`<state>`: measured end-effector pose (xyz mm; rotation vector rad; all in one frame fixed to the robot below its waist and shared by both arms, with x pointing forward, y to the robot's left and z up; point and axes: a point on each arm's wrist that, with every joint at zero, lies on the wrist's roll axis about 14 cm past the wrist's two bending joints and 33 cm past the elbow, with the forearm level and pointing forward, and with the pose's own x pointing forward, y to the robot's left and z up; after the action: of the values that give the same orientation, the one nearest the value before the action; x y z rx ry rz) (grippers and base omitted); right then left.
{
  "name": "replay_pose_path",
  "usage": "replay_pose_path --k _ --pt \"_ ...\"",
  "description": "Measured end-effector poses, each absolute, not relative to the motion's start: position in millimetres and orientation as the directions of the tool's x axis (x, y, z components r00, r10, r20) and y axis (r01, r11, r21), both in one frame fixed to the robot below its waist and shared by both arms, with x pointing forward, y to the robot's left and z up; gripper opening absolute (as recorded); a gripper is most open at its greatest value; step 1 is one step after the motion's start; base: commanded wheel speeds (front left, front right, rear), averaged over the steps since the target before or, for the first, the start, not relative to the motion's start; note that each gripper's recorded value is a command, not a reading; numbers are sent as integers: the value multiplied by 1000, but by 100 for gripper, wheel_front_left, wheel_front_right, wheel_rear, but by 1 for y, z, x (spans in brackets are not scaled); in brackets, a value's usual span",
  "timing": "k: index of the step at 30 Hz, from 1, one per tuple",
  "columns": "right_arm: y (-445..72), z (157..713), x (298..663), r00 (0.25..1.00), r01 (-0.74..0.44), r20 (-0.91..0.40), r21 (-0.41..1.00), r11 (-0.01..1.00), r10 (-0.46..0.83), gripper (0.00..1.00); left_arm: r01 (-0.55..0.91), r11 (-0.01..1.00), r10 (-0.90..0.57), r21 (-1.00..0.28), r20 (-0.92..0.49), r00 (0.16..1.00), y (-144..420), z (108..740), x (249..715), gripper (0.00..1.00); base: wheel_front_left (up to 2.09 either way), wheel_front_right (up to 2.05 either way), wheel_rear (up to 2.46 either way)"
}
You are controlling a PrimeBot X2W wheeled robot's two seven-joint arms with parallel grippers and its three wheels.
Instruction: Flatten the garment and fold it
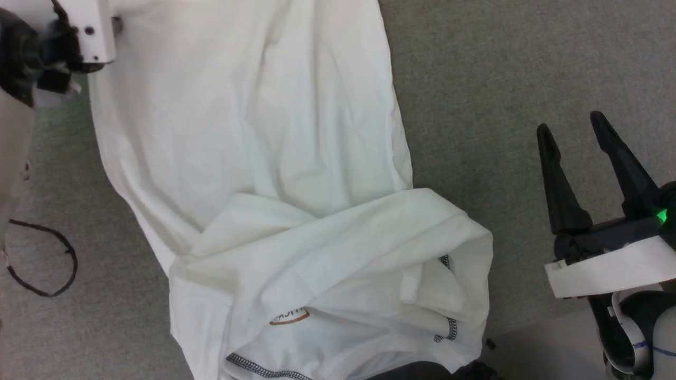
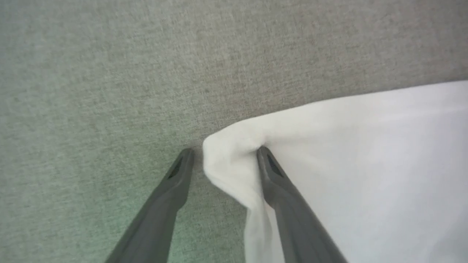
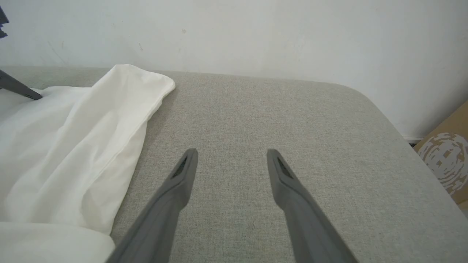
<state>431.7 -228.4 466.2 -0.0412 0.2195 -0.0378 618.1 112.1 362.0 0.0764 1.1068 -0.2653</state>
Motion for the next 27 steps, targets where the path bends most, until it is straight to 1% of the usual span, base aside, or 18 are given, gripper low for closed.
replay_pose_path --k 1,4,6,9,13,16,22,27 --pt "-229 465 432 974 35 -222 -46 998 -44 100 250 965 -178 -79 -897 404 111 362 617 0 0 0 0" --pt "-229 462 432 972 34 -230 -46 998 -44 100 243 965 -189 -97 -901 390 108 362 614 0 0 0 0" --pt "-228 462 432 971 29 -235 -44 999 -39 100 236 967 -188 -96 -893 409 108 364 612 0 0 0 0" --pt "-226 464 437 972 15 -234 -35 999 -23 100 220 972 -177 -78 -859 480 110 367 613 0 0 0 0" --pt "-226 463 453 969 -7 -247 1 1000 7 100 205 977 -168 -54 -790 589 113 375 613 0 0 0 0" --pt "-229 456 473 958 -25 -283 32 999 33 100 204 978 -176 -52 -734 656 114 384 612 0 0 0 0" --pt "-229 446 529 920 -64 -380 107 992 101 100 227 971 -221 -68 -609 762 114 417 613 0 0 0 0" --pt "-202 450 579 865 -148 -462 141 979 197 100 247 967 -235 -56 -560 795 121 437 613 0 0 0 0"
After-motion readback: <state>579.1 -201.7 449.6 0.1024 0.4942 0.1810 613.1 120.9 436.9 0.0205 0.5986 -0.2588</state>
